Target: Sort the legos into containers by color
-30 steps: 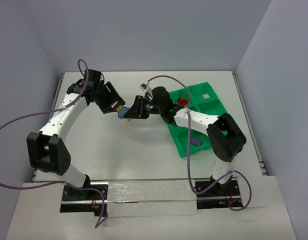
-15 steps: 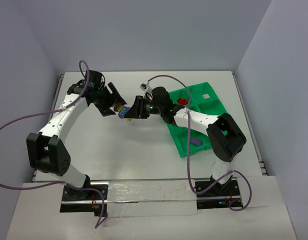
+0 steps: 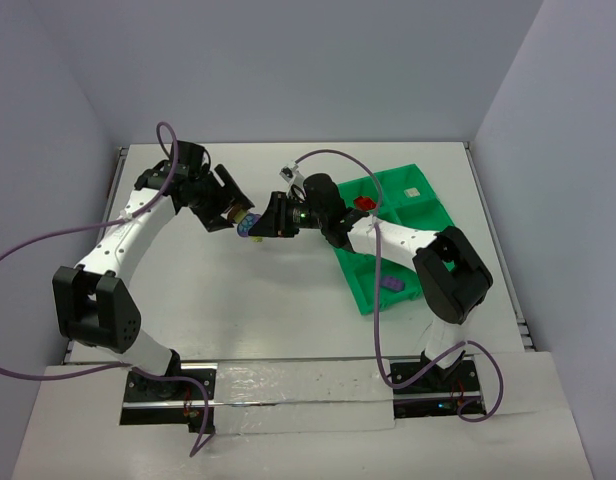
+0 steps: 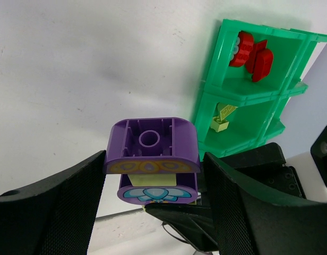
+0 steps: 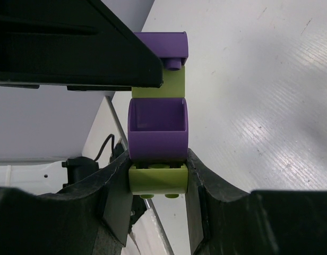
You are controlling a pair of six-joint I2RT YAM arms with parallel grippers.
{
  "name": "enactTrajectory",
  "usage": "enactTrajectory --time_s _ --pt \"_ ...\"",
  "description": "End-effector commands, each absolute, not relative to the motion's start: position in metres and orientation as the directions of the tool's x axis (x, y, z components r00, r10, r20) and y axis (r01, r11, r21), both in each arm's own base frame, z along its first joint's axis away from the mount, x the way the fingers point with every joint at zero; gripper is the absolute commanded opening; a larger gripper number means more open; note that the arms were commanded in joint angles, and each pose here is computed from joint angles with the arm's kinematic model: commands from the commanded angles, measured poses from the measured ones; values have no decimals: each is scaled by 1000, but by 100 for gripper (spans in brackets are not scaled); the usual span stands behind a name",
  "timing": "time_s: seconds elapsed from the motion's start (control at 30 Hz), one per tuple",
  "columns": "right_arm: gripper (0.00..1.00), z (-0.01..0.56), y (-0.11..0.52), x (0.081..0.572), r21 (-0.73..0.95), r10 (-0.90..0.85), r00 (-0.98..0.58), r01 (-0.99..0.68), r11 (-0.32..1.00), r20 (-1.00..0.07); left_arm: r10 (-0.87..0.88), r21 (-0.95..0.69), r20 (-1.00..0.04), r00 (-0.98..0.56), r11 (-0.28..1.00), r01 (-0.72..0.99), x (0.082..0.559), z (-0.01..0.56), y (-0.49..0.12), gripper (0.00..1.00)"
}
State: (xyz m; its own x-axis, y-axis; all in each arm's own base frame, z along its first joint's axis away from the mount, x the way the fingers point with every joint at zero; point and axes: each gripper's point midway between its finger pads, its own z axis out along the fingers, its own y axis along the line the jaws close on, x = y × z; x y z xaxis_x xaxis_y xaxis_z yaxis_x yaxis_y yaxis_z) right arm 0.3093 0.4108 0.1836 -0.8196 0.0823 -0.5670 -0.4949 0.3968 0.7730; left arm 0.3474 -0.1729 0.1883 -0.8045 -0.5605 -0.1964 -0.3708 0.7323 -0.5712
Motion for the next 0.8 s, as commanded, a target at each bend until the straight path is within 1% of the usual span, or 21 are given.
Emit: enactTrajectory --time_s 0.0,0.43,0.63,0.77 --pt "0 224 415 309 748 110 -765 -572 337 -635 -568 -603 -225 -792 720 -345 356 198 -179 79" --pt "0 224 415 306 750 105 -767 -574 328 -633 -557 -591 -224 -800 730 -343 359 189 -184 73" --pt "0 224 415 306 752 106 -768 -572 328 -631 -547 -582 -232 -804 741 -336 361 187 -184 76" --pt "0 225 414 306 752 109 -768 -572 328 -632 -545 -572 -245 -802 749 -335 363 187 -182 75"
